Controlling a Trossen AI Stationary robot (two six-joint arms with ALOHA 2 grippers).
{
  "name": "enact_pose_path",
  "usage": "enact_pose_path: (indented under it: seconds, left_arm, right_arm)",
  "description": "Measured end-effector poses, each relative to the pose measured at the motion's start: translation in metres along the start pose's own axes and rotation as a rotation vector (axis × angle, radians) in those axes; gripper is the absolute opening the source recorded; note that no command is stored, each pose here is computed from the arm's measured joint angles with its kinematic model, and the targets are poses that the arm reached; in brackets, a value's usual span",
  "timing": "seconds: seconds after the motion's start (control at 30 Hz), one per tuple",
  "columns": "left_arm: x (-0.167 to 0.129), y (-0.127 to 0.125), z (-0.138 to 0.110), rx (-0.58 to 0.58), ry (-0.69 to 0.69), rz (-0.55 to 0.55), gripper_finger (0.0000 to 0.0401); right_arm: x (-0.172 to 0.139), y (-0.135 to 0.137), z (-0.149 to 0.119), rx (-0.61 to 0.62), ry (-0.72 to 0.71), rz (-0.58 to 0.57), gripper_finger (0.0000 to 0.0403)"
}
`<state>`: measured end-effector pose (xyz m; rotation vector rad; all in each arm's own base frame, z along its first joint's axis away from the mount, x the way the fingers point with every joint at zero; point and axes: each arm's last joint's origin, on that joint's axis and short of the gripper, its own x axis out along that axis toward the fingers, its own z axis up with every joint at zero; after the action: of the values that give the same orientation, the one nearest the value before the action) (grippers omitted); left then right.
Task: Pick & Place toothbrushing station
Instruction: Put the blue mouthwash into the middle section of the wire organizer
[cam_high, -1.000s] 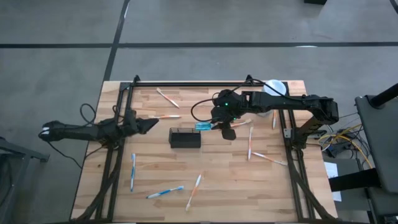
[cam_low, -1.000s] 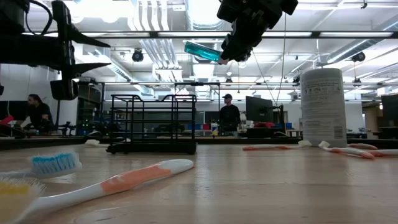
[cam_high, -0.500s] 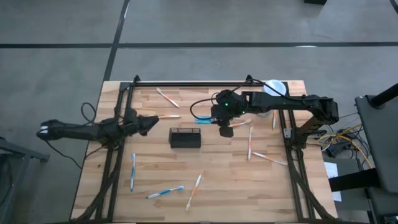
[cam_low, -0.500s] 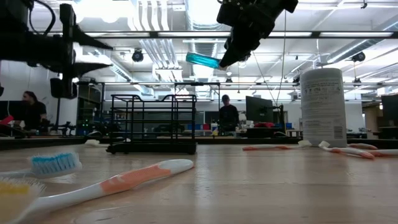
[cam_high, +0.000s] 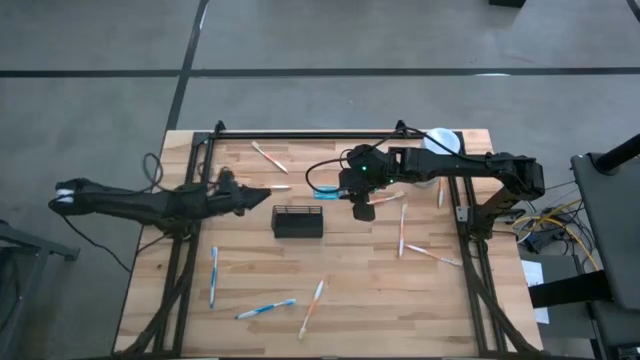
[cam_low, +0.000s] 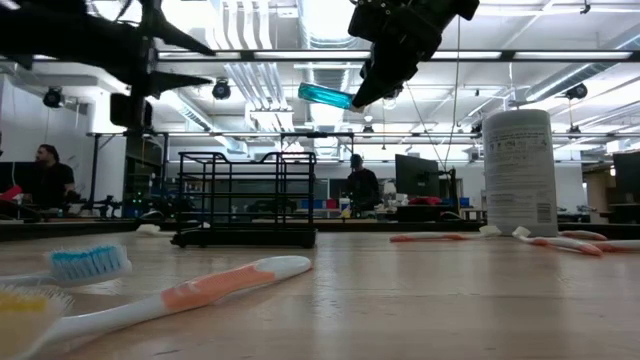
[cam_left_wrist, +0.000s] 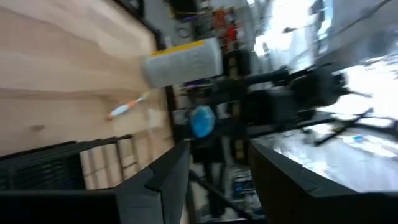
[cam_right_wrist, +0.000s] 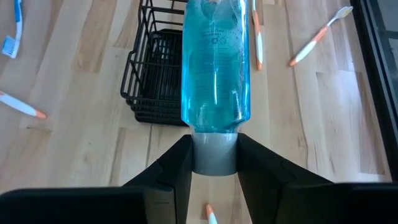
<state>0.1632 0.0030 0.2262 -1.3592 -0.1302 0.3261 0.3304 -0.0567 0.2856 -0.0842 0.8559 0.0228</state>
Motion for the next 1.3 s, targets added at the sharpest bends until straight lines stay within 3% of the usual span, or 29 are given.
enact_pose_path:
  seconds: [0.3,0.47,0.83,1.3]
  left_arm:
    - [0.029,-0.006,-0.010,-0.011,0.034,0.091,0.0172]
    - [0.042,-0.021,-0.012,-0.004,0.039,0.039,0.0172]
    - [0.073,-0.049,-0.019,0.049,0.096,0.045,0.0172]
    - [0.098,-0.040,-0.024,0.038,0.101,0.117,0.0172]
  right_arm:
    - [0.000,0.003,0.001,-0.009,-0.002,0.007,0.0107]
    - [0.001,0.007,0.002,-0.019,-0.003,0.015,0.0107]
    - [0.001,0.009,0.002,-0.022,-0.003,0.018,0.0107]
    - [0.001,0.019,0.004,-0.103,-0.008,0.040,0.0107]
